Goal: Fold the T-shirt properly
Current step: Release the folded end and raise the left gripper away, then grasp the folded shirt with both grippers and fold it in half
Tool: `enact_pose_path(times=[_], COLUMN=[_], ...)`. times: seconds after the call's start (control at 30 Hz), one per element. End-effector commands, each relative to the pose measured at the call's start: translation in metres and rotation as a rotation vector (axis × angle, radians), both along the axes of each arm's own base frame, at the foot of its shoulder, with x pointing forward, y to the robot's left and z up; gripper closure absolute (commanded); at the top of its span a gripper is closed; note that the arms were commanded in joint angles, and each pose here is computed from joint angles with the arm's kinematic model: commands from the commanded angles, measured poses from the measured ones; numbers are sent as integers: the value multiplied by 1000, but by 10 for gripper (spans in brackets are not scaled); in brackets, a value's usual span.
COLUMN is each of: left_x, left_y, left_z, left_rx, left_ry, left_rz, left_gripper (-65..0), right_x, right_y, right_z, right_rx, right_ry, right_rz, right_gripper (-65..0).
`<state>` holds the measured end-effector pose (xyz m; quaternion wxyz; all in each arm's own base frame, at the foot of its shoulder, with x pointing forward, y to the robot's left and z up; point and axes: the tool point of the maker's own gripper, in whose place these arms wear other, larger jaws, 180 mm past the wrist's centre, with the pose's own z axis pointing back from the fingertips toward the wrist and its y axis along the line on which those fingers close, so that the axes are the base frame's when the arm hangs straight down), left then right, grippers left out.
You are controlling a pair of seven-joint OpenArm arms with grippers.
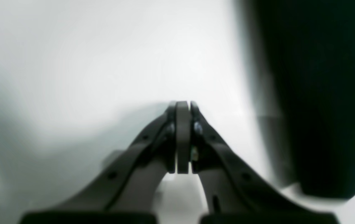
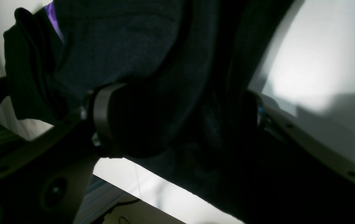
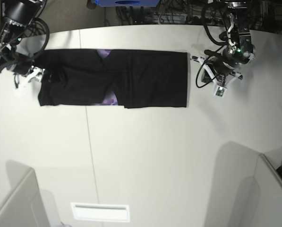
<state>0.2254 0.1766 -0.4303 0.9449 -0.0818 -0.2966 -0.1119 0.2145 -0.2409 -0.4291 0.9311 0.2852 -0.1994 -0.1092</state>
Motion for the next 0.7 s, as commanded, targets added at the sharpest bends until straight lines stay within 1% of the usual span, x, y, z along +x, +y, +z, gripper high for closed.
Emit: enact_pose_path(times=[0.0, 0.2, 0.27, 0.3, 0.33, 0.37, 0.43, 0.47, 0.53, 0.6, 0.67], left_x=[-8, -5, -6, -7, -8, -9, -12, -12, -14, -15, -14], left_y=[4, 0, -7, -13, -18, -24, -36, -41, -56, -69, -84], left_z=[-5, -5, -7, -8, -9, -10, -12, -12, -14, -14, -13], left_rx=[30, 21, 13, 8, 2, -4, -14, -22, -48, -76, -94], left_ry=[45, 41, 47, 49, 53, 58, 64, 66, 70, 70, 66], left_rz=[-12, -17, -31, -44, -56, -71, -106, -117, -128, -132, -162], left_gripper=[0, 0, 0, 0, 0, 0, 0, 0, 0, 0, 0], right_x=[-3, -6, -5, -5, -5, -4, 7, 12, 20, 28, 36], right_y=[-9, -2, 2, 2, 3, 3, 1, -2, -8, -11, -13], right_z=[1, -1, -2, -3, -3, -2, 4, 8, 13, 19, 30], right_rx=[-34, -24, -13, -11, -8, -9, -17, -26, -36, -20, -28], right_ry=[20, 31, 26, 24, 22, 21, -7, -16, -22, -11, -21], right_rz=[17, 33, 29, 22, 19, 19, 21, 24, 10, -53, -89], right_gripper=[-449, -446, -437, -402, -338, -257, -60, 0, 0, 0, 0])
